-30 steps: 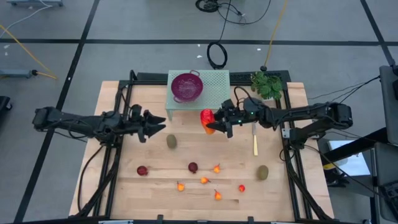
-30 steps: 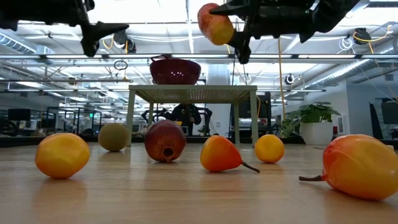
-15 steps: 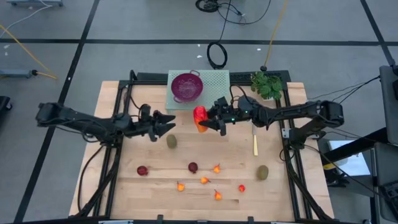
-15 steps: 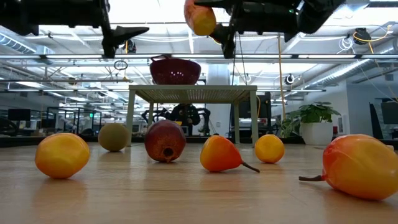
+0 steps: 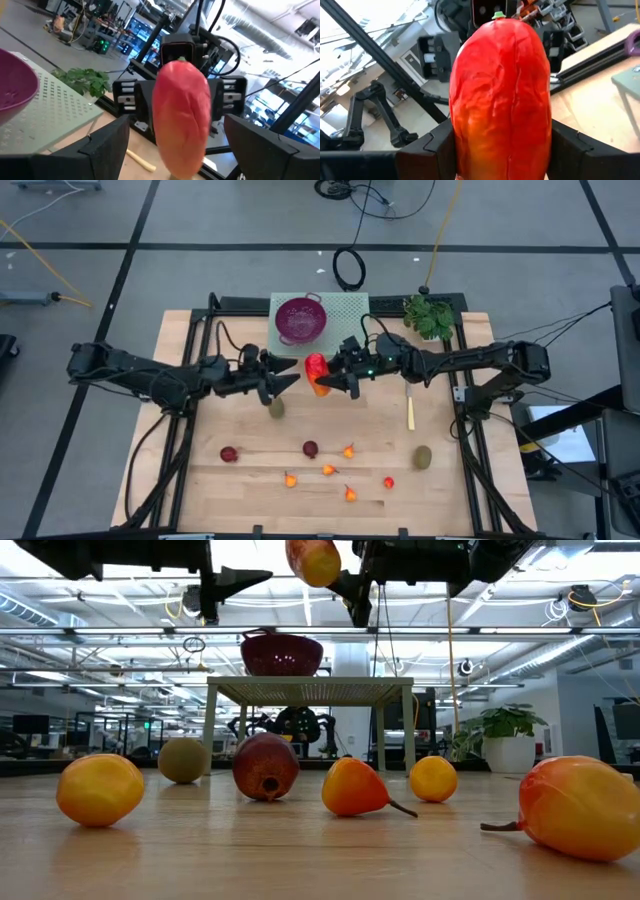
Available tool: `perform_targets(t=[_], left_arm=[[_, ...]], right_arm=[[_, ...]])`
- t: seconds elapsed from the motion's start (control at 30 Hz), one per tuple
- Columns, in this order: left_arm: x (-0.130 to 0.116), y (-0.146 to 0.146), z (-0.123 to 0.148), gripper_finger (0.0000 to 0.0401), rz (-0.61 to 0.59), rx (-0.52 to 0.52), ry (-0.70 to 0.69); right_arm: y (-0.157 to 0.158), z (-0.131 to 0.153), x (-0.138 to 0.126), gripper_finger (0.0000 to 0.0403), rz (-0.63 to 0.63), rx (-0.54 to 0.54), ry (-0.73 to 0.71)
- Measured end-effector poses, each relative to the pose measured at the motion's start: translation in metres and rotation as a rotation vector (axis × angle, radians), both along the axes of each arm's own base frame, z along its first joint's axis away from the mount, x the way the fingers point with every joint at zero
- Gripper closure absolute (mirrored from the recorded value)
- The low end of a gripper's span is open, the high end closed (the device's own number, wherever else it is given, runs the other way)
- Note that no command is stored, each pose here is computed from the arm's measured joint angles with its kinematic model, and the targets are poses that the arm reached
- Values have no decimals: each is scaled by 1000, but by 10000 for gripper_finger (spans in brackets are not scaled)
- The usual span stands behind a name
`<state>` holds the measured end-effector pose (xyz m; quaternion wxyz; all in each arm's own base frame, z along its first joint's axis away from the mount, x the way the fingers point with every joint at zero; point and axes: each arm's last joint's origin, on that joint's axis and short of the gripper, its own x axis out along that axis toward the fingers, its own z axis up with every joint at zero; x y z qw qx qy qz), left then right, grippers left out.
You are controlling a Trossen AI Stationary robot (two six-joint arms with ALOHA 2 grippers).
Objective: Pick & Place Fruit
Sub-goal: Put the mango into the violet strainer bowl on the shelf
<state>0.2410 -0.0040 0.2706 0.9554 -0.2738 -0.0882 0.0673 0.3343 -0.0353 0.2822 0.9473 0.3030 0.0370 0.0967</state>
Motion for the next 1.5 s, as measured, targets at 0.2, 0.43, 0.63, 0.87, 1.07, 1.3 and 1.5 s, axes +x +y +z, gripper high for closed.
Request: perform_targets(t=[0.2,0.43,0.63,0.87,1.07,1.3,1.5], left_arm=[[13,1,1,64,-53,-6,13],[31,-1,8,48,-93,7,15],[44,-1,9,43,-112,9,33],[45,2,9,61,-114,3,35],[45,5,5,113,-104,-26,78],[45,7,4,172,-96,-28,81],[45,11,5,195,-96,-47,75]], right_arm=[[2,-1,0,195,0,1,7],[2,-1,0,195,-15,2,12],[7,-2,1,195,-2,2,15],[10,-2,1,195,4,3,17],[10,-2,1,195,3,20,21],[9,-2,1,195,-5,22,22],[9,-2,1,180,-4,29,23]])
